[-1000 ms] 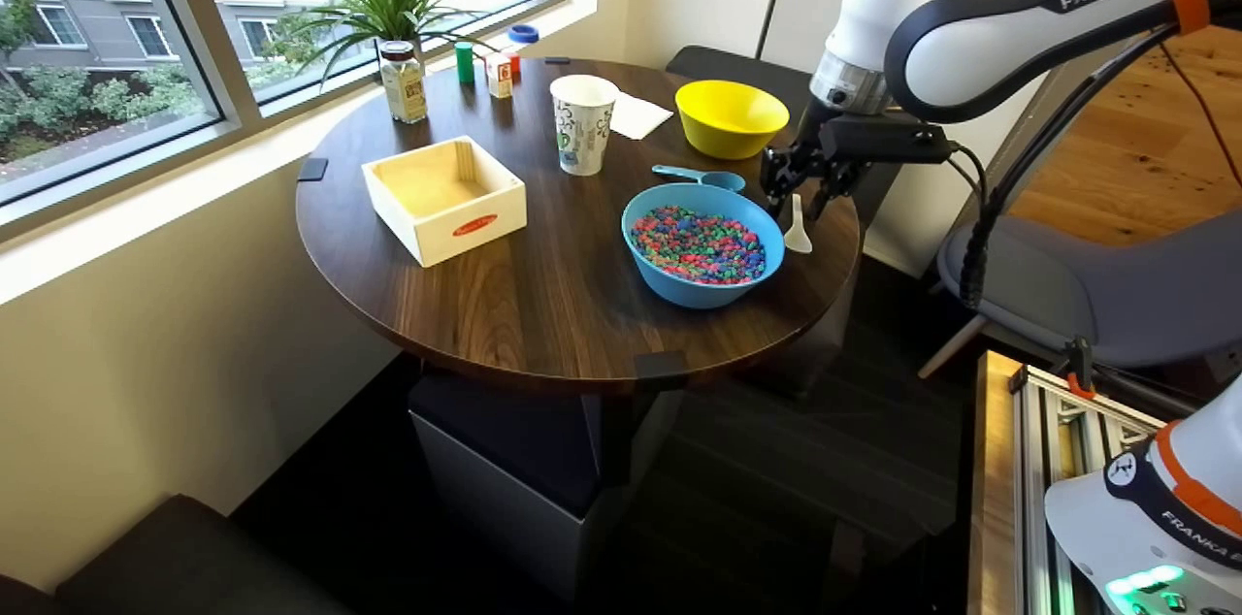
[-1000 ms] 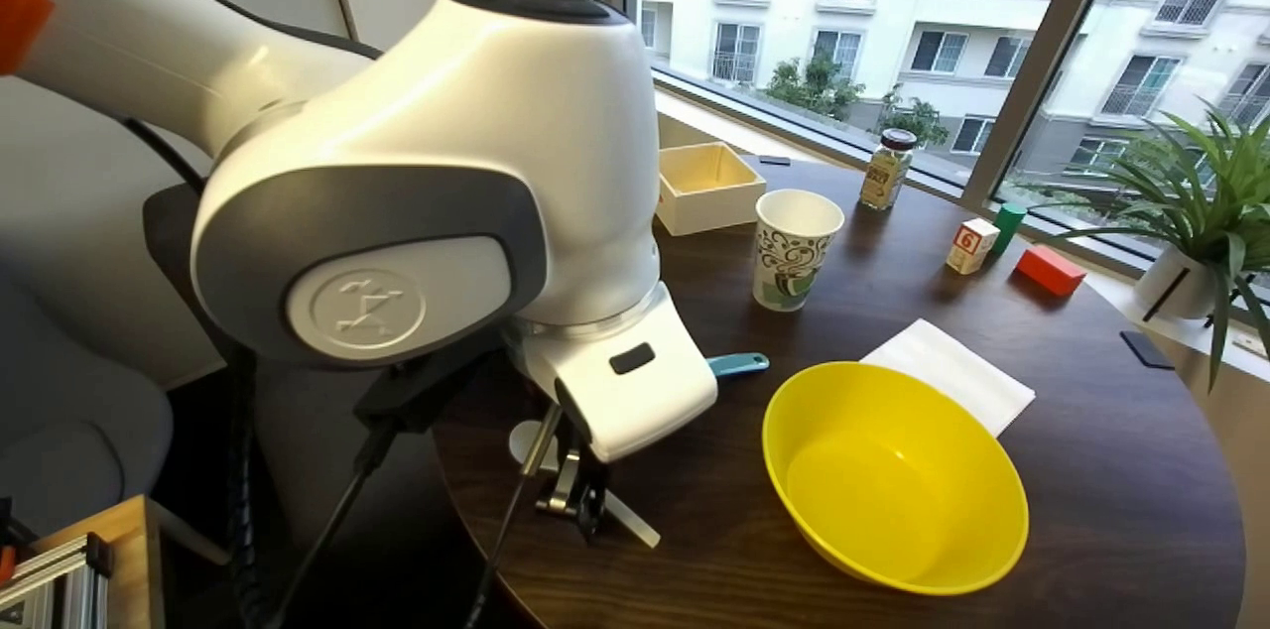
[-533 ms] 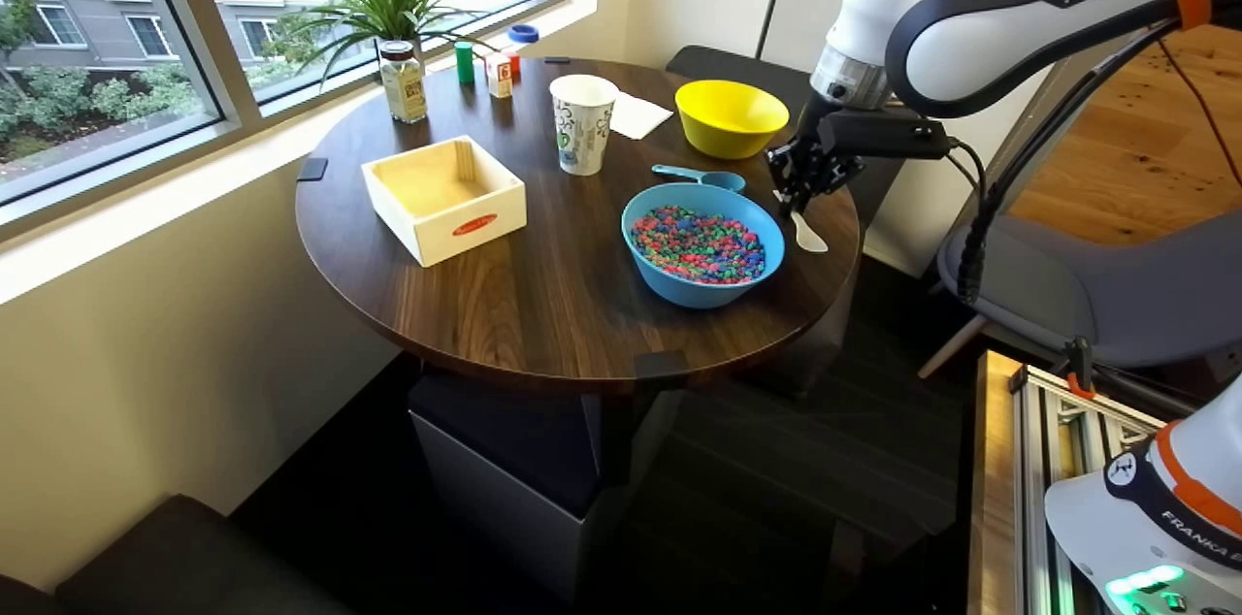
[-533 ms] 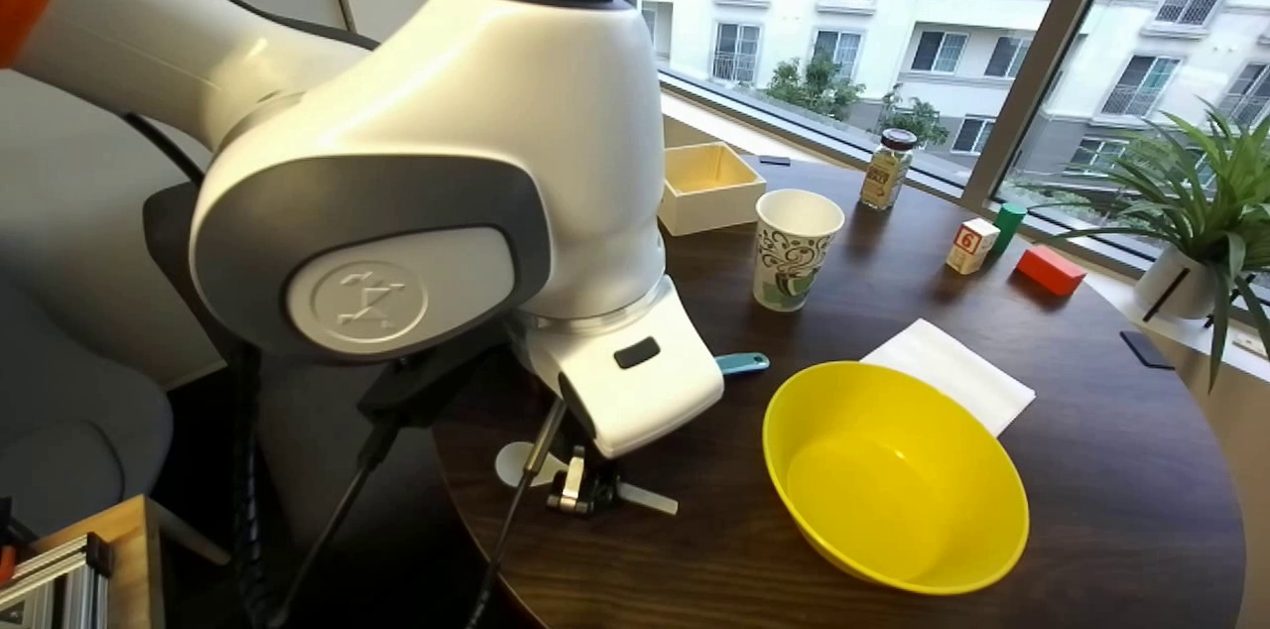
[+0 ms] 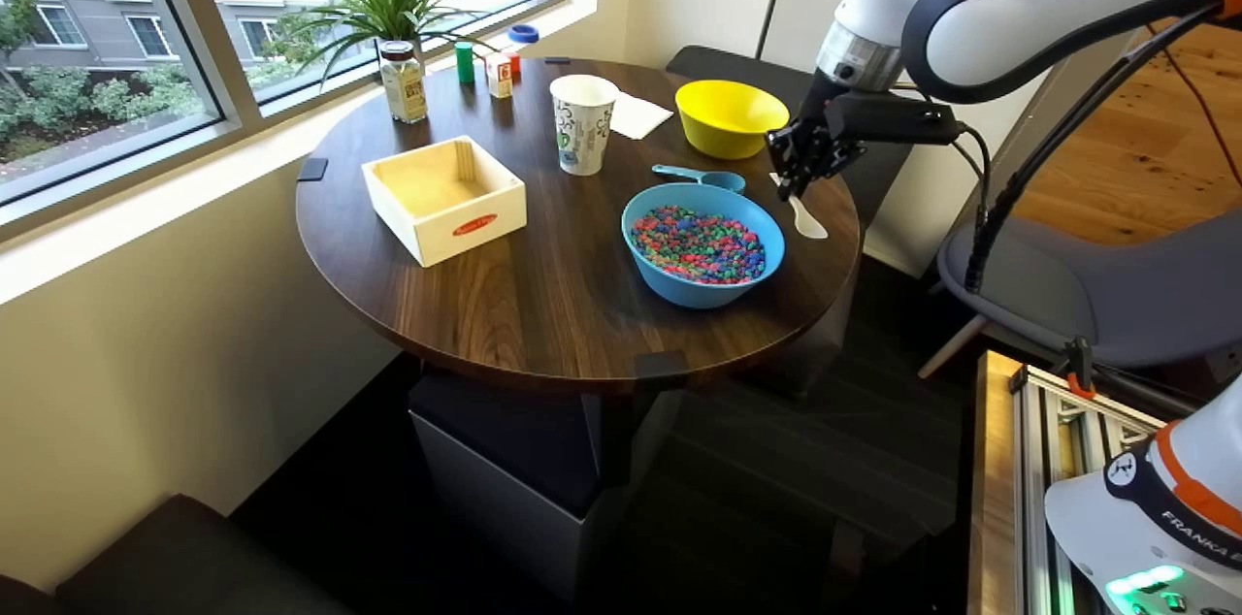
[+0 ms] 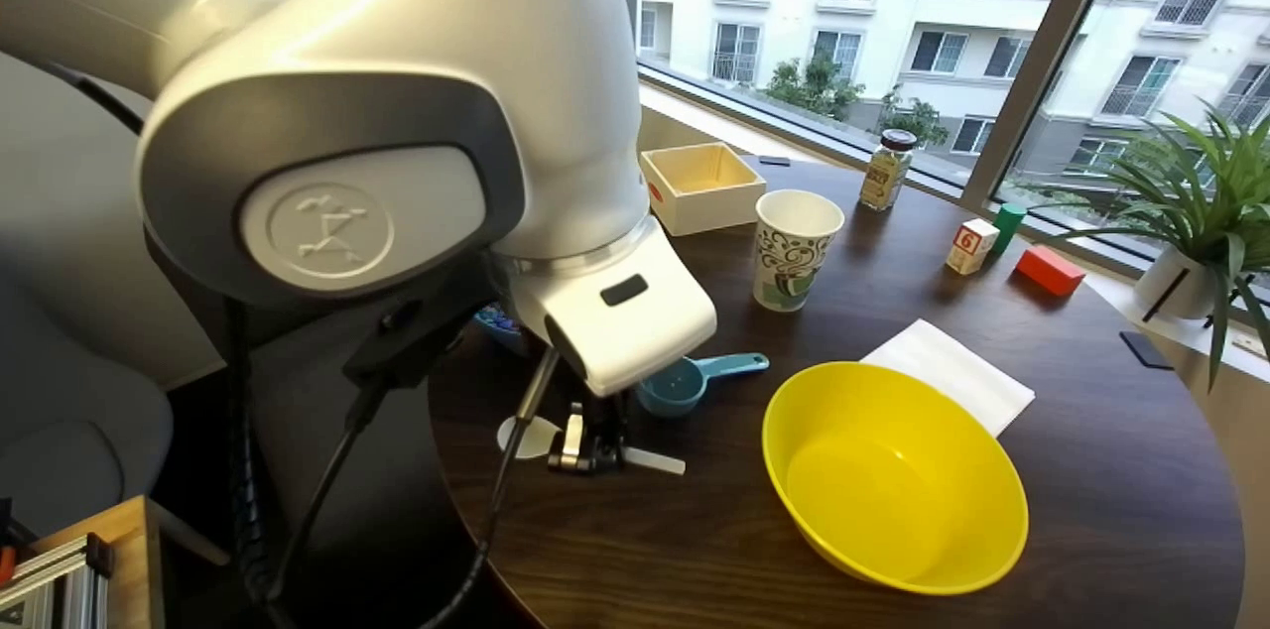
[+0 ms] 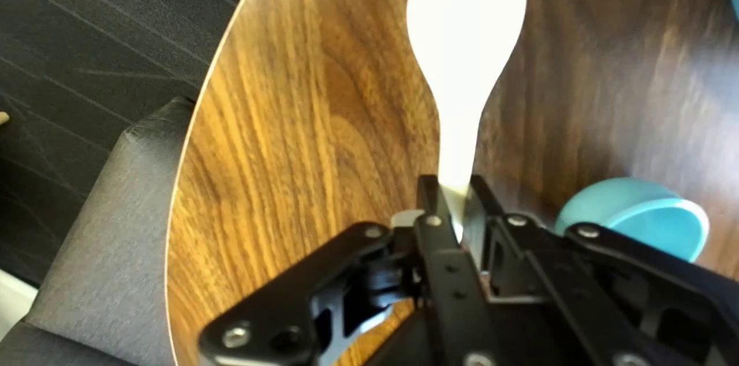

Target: Use the white spoon to put some of the contents of the blue bowl into the blue ladle

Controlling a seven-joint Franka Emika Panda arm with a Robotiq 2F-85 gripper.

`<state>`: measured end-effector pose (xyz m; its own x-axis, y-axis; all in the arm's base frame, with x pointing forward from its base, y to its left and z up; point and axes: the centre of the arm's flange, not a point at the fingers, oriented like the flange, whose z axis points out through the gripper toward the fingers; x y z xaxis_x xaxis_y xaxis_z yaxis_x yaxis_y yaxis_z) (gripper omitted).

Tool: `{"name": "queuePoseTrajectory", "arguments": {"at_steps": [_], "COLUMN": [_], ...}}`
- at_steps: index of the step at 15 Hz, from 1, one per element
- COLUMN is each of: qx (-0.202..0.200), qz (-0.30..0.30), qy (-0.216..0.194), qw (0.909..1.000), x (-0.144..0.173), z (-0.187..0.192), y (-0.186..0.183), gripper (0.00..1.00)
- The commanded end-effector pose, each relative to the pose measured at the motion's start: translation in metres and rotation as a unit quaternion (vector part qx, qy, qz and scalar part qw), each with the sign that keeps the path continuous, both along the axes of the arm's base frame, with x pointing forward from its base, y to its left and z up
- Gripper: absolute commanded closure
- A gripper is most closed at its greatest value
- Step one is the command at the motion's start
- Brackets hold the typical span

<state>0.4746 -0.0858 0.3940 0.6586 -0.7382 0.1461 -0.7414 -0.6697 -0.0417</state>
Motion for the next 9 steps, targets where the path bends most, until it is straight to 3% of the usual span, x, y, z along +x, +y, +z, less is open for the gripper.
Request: {"name": "queuePoseTrajectory", "arguments": {"at_steps": [1,7,8,9], "qx": [-0.025,-0.101,-0.081,-0.088], "qz": [0.031,0.090,0.077,0.086], "qy": [-0.010,-0.044,-0.045,-0.050], "qw": [0.9991,0.9898,0.9927,0.9911], "x": [-0.012,-0.006,-0.005,-0.004], "z": [0.038,0.087,0.079,0.085], "y": [0.023,0.068,0.055,0.062], "gripper": [0.97,0.97,0.87,0.87]}}
